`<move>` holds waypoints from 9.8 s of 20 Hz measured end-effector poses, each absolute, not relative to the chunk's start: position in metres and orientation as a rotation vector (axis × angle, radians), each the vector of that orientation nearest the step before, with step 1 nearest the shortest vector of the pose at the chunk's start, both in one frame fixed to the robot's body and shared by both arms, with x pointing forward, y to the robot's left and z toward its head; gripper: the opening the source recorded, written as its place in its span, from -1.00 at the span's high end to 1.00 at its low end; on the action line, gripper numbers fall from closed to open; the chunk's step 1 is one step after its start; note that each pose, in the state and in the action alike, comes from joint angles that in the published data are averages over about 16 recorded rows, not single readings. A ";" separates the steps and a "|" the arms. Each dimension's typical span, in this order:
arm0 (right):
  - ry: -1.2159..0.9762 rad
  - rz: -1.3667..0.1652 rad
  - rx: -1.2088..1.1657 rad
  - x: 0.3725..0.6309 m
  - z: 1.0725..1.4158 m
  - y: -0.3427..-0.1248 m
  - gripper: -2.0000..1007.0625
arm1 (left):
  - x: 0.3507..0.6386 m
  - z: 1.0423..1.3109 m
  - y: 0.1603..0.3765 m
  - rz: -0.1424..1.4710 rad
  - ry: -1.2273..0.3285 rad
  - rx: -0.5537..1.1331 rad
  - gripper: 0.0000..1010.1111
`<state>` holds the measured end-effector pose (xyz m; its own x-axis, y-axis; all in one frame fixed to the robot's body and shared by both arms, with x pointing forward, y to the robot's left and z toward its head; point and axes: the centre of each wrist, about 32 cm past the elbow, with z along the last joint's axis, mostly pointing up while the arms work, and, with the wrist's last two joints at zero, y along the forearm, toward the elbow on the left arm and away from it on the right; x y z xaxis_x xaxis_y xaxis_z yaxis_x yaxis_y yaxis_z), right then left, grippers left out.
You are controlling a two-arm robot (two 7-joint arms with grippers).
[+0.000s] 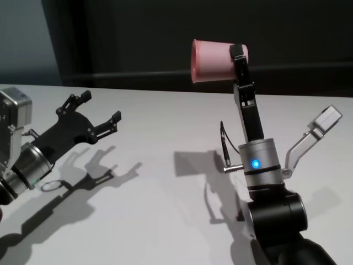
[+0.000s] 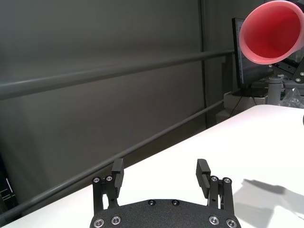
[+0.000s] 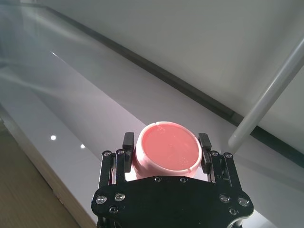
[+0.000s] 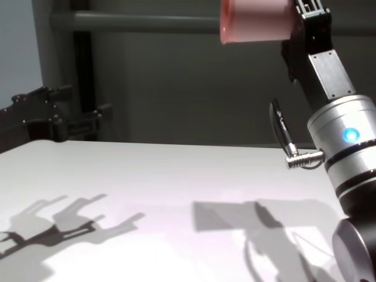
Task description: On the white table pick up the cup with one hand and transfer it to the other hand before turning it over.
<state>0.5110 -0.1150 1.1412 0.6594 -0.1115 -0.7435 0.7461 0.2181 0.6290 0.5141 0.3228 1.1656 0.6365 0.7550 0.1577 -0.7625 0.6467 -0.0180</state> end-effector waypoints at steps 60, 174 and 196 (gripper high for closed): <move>0.354 -0.994 1.059 0.499 1.175 -0.168 -0.56 | 0.489 1.131 0.322 0.922 -0.102 0.058 -0.98; -0.013 -0.928 -0.087 0.495 1.181 -0.166 -0.99 | 0.489 1.131 0.322 0.922 -0.102 0.058 -0.98; -0.062 -1.191 -0.032 0.490 1.195 -0.230 -0.99 | 0.489 1.131 0.322 0.922 -0.102 0.058 -0.98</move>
